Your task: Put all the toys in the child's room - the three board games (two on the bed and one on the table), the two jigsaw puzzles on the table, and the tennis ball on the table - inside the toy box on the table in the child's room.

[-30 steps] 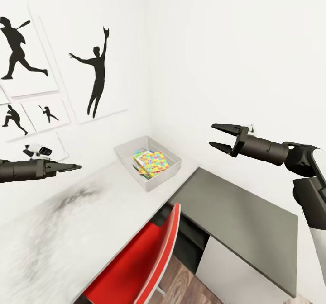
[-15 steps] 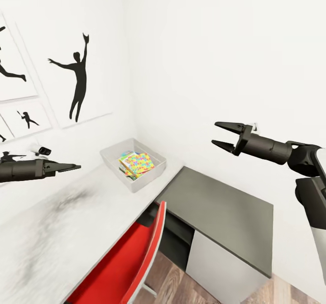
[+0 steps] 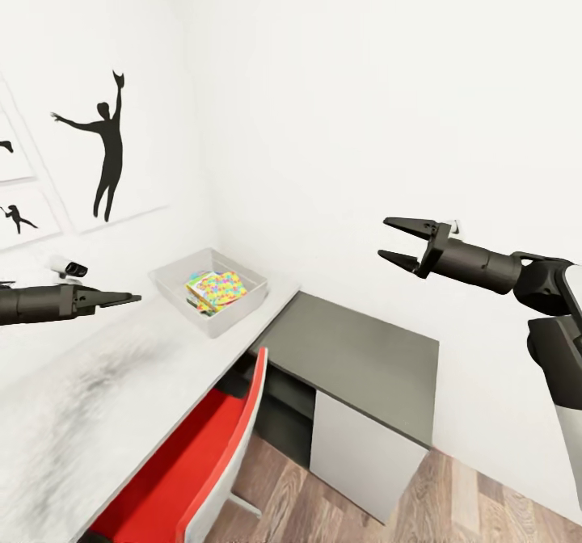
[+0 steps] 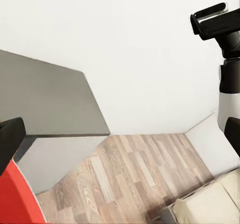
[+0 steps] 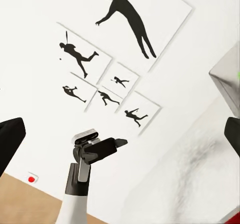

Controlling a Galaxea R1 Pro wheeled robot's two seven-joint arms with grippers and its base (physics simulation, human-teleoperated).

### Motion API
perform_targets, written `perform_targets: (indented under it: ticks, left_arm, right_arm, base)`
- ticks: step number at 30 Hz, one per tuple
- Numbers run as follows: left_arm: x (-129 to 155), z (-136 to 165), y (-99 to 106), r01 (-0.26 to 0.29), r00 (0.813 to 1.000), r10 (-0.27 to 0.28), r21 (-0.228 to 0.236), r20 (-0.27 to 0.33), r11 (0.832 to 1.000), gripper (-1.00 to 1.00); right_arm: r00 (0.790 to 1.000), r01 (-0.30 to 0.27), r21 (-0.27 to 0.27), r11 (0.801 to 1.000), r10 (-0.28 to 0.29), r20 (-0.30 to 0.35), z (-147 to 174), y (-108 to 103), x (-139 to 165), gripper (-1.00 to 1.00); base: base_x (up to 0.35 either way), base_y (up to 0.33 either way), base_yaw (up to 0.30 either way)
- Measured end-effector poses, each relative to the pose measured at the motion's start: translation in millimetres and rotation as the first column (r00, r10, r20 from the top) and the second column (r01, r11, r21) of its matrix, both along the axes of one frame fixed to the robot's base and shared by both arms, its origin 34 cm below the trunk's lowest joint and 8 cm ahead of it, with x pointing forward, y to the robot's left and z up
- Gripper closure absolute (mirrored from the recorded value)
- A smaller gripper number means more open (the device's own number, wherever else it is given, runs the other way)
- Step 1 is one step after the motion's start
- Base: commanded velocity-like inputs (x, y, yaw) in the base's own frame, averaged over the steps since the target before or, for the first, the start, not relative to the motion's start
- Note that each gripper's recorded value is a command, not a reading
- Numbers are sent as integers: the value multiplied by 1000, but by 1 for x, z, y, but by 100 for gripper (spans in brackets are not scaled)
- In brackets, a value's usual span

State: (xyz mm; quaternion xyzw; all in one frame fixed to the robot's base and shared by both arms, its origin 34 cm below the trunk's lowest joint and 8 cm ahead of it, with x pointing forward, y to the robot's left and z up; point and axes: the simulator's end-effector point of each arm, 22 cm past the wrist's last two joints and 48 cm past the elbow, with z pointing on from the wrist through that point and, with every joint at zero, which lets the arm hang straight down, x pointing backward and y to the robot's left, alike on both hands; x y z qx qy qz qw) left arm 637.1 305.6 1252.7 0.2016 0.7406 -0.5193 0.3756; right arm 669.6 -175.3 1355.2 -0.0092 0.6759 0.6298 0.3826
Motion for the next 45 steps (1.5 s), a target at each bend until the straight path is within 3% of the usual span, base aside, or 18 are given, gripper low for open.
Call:
perform_targets:
  ticks: [14,26,45]
  left_arm:
    - [-5,11,0,0,1000,0,0,20,1000,-100]
    - [-10,21,0,0,999,0,1,41,1000,-100]
    - [-19,36,6,-9,998,8,11,69,1000,-100]
  right_arm:
    - [1000,2,-2,1000,-2,20,11,-1,-7,-100]
    - [999,29,-31,999,-28,24,12,-15,-12,-100]
    - [998,66,-57,996,-66,11,9,-34,-17,-100]
  base:
    - [-194,-230,-198]
    - [-188,-215,-206]
    - [-71,64,-206]
